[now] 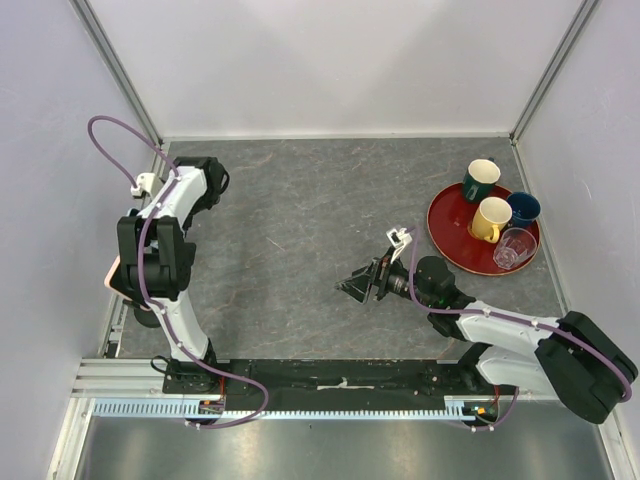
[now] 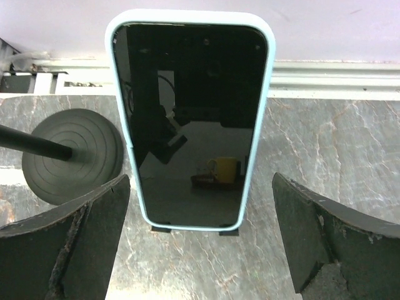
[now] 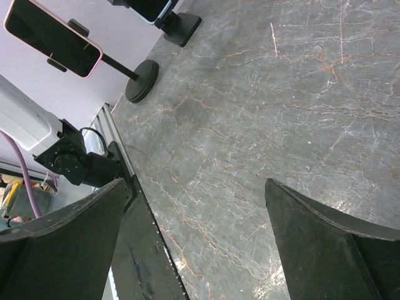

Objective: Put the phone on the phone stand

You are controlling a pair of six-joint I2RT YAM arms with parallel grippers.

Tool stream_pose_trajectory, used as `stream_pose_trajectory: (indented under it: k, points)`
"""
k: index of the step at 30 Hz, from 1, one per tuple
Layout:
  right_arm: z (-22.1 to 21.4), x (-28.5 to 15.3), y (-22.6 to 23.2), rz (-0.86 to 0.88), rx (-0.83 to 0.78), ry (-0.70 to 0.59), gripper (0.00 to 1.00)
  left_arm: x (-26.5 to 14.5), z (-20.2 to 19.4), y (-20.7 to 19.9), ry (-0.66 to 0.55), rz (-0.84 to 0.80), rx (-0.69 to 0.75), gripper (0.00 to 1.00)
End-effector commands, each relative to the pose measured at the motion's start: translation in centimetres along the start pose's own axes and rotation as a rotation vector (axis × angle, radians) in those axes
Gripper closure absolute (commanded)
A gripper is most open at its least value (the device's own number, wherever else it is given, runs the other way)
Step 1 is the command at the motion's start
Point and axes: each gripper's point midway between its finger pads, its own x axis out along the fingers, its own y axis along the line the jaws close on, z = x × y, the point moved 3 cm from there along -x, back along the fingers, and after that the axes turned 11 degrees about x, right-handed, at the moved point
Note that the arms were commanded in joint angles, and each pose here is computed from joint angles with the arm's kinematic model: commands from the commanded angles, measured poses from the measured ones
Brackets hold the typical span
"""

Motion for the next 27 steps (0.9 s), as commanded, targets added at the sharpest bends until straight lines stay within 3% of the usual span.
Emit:
stream_pose_trajectory:
  k: [1, 5, 18, 21, 23, 26, 27]
  points:
    - [0.5, 0.2, 0.8, 0.051, -0.011, -0.02, 0.02, -1.6, 1.9, 2.9, 0.063, 0.03, 0.138, 0.0]
    - [0.5, 0.2, 0.7, 0.051, -0.008, -0.018, 0.02, -2.3, 2.1, 2.9, 0.132, -0.006, 0.128, 0.0]
    - [0.5, 0.0, 0.7, 0.04, -0.015, -0.017, 0.02, -5.4, 2.0, 4.2, 0.555, -0.186, 0.028, 0.01]
    - [0.8, 0.0, 0.2, -0.012, -0.039, -0.011, 0.02, -7.3, 1.1, 3.5, 0.721, -0.332, 0.059, 0.02]
    - [1.8, -0.2, -0.5, -0.092, -0.066, -0.052, 0.02, -9.6, 0.3, 1.9, 0.84, -0.533, 0.051, 0.04]
    - [3.2, -1.2, -2.1, -0.281, -0.108, -0.077, 0.02, -13.1, 0.0, 0.8, 0.899, -0.858, 0.108, 0.04]
    - [4.0, -2.1, -3.4, -0.414, -0.111, -0.101, 0.02, -13.9, 0.2, 0.8, 0.877, -0.949, 0.137, 0.04]
